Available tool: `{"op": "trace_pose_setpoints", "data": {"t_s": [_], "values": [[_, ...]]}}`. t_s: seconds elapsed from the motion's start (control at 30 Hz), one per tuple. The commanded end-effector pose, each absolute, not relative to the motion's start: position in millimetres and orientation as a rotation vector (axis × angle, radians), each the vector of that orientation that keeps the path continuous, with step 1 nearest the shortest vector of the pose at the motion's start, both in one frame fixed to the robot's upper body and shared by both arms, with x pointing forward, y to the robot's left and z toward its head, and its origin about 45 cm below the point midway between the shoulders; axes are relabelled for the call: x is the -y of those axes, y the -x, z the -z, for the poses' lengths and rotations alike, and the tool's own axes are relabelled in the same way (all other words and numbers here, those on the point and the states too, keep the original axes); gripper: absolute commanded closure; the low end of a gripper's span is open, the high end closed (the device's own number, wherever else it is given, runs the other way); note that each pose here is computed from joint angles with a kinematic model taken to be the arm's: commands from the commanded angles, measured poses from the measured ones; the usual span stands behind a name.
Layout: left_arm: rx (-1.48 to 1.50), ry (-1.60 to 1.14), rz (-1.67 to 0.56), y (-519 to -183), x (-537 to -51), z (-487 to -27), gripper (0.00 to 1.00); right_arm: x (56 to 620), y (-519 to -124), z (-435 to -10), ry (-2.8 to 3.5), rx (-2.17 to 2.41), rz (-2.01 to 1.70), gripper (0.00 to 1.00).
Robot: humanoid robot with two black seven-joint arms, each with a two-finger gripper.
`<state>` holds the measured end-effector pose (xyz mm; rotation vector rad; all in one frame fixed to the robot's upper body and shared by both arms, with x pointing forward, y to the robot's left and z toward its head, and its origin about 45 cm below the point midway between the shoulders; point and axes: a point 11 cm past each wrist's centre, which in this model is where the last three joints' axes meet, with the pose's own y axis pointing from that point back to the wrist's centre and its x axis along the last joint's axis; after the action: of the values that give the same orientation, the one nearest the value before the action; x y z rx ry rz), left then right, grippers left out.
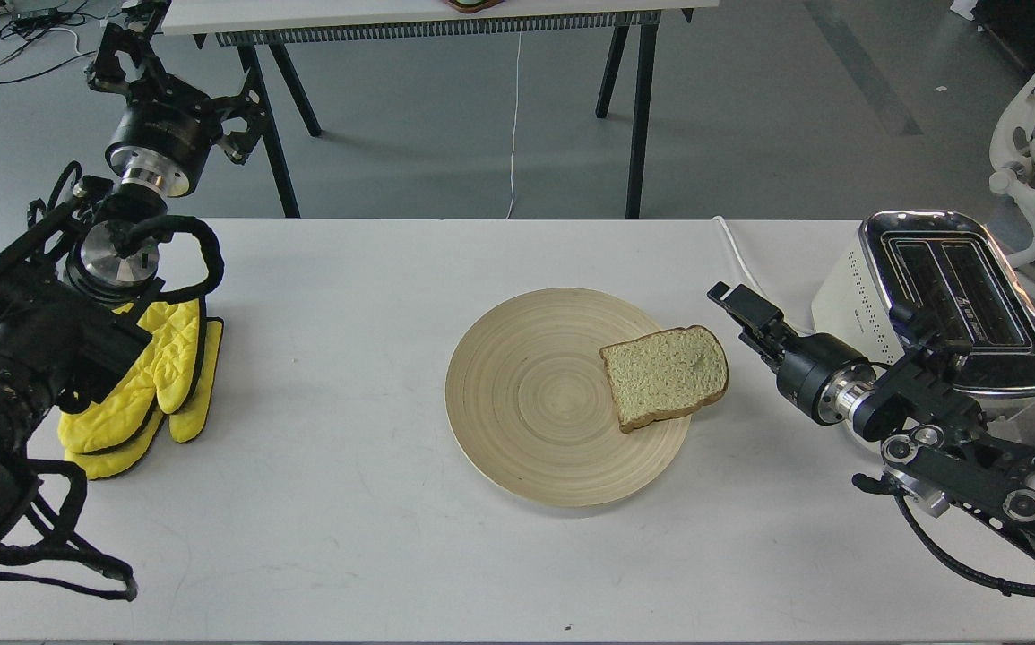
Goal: Put bread in toaster with right arm
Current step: 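Close the right gripper on the edge of the bread slice, then lift the bread slice with the right gripper up above the toaster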
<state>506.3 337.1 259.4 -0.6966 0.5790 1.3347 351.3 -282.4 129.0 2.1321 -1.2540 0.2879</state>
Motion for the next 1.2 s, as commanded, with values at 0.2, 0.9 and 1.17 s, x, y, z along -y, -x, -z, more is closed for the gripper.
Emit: {"op": "trace_pose_setpoints", "data": {"t_s": [0.2,0.9,1.17], "values": [[-0.579,0.697,-1.334,-506,-337,-259,0.00,272,-338,-92,-2.097,1.165,-0.243,0.31],[-0.580,0.699,-1.334,-506,-337,-260,0.00,276,-352,-120,-2.114,1.182,-0.306,0.99],[-0.580,0.699,-1.334,-506,-337,-260,0.00,332,-378,-234,-2.051,1.266,-0.582,0.98]]}}
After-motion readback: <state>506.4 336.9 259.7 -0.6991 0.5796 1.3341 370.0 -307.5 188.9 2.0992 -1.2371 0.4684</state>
